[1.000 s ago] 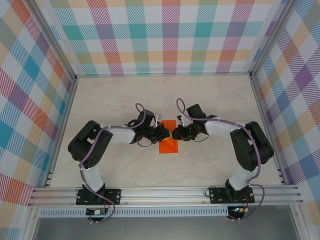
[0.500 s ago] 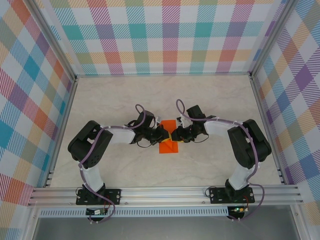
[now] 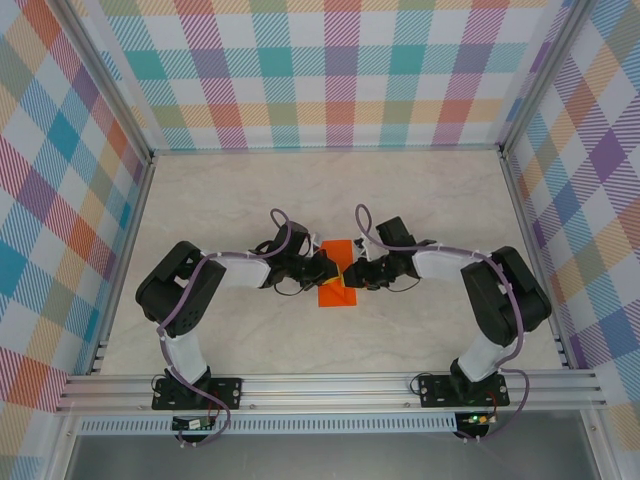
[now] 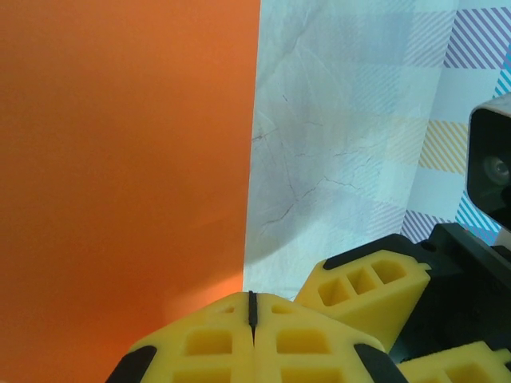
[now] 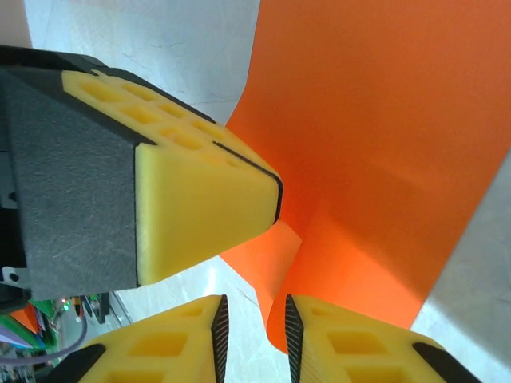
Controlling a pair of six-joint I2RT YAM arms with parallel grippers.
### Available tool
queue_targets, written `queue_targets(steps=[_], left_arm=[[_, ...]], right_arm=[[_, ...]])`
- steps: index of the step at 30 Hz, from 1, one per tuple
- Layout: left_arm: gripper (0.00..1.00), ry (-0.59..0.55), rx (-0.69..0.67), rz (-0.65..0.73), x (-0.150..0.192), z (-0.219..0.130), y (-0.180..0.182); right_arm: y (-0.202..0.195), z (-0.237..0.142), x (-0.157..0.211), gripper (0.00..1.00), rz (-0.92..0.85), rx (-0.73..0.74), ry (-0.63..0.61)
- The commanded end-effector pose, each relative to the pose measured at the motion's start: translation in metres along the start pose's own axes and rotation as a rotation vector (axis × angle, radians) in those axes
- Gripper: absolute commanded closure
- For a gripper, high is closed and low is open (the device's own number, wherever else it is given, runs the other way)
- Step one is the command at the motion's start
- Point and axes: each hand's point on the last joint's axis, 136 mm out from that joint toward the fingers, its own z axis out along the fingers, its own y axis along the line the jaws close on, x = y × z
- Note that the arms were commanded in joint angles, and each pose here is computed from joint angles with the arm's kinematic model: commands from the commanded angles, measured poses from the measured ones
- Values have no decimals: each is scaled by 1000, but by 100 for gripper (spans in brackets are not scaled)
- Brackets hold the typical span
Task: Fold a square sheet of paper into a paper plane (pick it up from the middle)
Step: Fold the triangle a second time at the center of the table.
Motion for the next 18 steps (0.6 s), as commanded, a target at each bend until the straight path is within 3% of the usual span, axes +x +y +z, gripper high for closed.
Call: queue_targets(steps=[1,18], left_arm=[[99,-3,2,32,4,1,-1],[100,-8,7,39,4,-2,-3]], right_arm=[[11,-3,-6,71,-2,-46,-54],[-2,10,-5,72,47,-50,-42]])
